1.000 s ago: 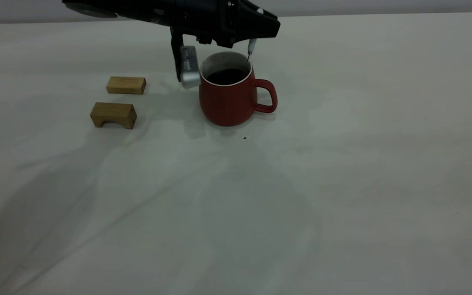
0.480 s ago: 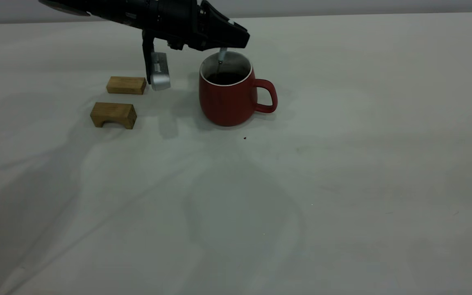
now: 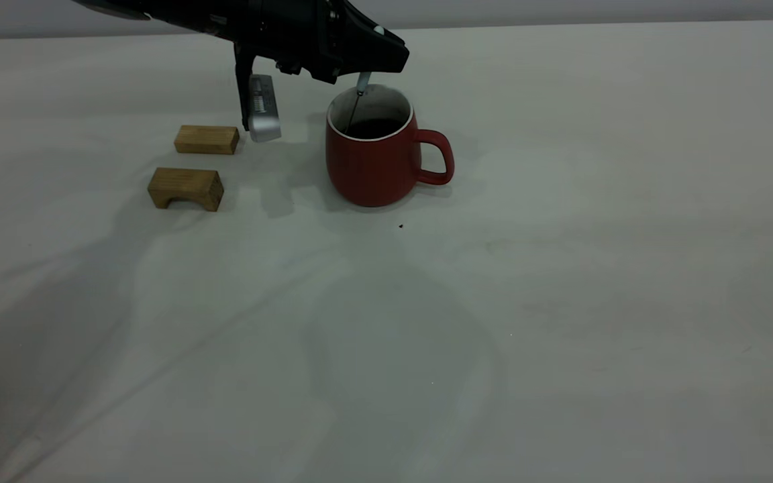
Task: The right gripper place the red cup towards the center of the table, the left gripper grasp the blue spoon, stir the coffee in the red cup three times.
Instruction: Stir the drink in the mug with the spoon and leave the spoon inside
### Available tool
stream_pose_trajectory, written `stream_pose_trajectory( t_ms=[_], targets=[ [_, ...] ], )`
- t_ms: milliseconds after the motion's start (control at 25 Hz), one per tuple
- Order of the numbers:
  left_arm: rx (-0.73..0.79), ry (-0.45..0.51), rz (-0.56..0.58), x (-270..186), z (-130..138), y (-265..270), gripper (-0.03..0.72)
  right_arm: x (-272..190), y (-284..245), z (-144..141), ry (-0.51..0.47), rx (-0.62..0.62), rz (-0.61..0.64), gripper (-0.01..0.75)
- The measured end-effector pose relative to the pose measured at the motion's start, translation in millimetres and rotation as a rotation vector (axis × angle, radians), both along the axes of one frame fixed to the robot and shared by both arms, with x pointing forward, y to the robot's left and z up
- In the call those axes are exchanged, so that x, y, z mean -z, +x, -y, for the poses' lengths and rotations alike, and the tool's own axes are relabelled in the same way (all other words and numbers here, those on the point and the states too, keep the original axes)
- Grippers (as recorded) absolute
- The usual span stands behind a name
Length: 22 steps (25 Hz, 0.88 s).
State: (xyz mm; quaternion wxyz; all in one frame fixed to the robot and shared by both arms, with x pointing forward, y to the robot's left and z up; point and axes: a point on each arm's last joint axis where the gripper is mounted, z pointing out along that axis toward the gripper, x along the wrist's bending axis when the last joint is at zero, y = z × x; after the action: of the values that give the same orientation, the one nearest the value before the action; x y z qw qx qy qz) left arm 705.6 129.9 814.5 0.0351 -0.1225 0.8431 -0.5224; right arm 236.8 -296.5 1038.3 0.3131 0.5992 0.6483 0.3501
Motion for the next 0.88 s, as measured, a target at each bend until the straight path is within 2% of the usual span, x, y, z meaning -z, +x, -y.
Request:
stream_pose_trajectory(
  t_ms=[320,440,560,640,720,800,880],
  targets=[
    [0.042,-0.016,-0.007,-1.2,1.3,-3.6,0.148,0.0,0.0,0.0,0.000,0.000,0.000,0.579],
    [0.058,-0.023,-0.011,-1.7,1.7,-5.1,0.250,0.0,0.0,0.0,0.000,0.000,0.000,0.579],
    [0.100,-0.006,0.007,-0.6,1.5,-7.7,0.388,0.0,0.0,0.0,0.000,0.000,0.000,0.579],
    [0.147,0.018,0.071,0.6,1.0,-8.8,0.460,0.0,0.0,0.0,0.000,0.000,0.000,0.579],
    [0.216,0.052,0.177,-1.0,0.4,-9.5,0.494,0.0,0.0,0.0,0.000,0.000,0.000,0.579],
    [0.301,0.088,0.327,-9.8,-0.1,-9.1,0.506,0.0,0.0,0.0,0.000,0.000,0.000,0.579],
    [0.404,0.125,0.530,-28.3,-0.3,-7.7,0.508,0.0,0.0,0.0,0.000,0.000,0.000,0.579]
  ],
)
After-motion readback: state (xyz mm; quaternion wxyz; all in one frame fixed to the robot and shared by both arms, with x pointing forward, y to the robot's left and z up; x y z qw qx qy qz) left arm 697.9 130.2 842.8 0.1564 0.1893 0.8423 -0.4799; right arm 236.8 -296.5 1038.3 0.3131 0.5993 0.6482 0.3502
